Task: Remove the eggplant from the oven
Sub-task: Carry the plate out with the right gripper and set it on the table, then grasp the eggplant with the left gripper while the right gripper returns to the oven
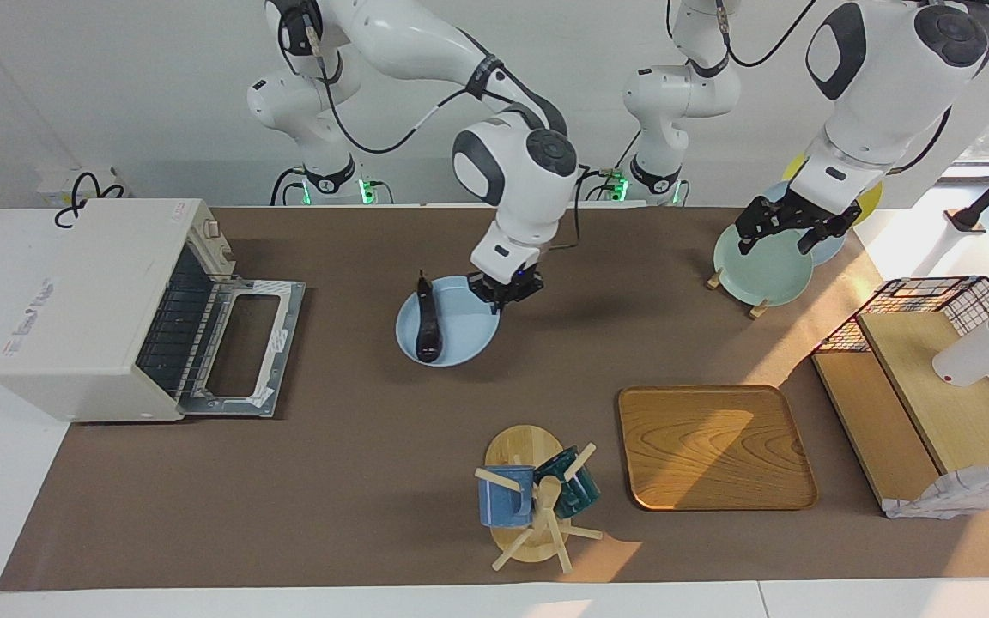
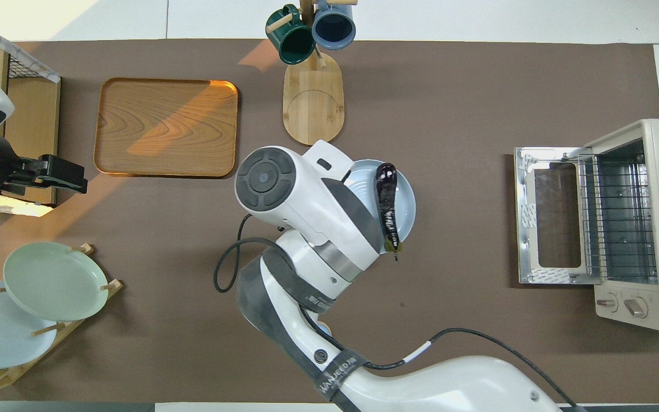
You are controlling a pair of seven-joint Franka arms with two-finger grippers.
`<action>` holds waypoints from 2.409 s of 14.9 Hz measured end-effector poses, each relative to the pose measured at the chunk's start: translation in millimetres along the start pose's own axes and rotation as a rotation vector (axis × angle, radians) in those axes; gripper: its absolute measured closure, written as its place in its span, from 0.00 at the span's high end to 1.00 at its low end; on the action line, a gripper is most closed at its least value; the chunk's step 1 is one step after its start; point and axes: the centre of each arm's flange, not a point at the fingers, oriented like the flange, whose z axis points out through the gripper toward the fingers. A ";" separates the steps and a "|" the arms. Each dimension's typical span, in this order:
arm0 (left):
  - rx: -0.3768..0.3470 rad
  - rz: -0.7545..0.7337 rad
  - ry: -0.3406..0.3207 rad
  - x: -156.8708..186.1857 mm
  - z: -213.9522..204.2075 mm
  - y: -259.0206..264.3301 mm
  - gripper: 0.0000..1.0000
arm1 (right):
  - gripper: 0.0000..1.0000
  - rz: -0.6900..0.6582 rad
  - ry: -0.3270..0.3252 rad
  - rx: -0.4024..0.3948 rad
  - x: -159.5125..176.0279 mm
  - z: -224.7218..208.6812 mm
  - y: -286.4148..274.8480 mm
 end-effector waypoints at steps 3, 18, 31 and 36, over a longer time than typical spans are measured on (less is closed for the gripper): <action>0.000 0.000 0.000 0.0 0.0 0.0 1.00 | 0.03 0.017 0.041 0.063 4.6 20.3 -32.7; 0.000 0.000 0.000 0.0 0.0 0.1 1.00 | 0.50 0.101 0.119 0.250 -14.2 31.6 -65.2; -0.019 0.104 0.057 5.8 18.5 62.9 1.00 | 0.01 0.116 -0.159 -0.219 -14.9 141.6 241.4; -0.082 0.163 0.065 19.6 74.9 156.6 1.00 | 0.01 0.096 -0.193 -0.283 -29.2 162.9 292.7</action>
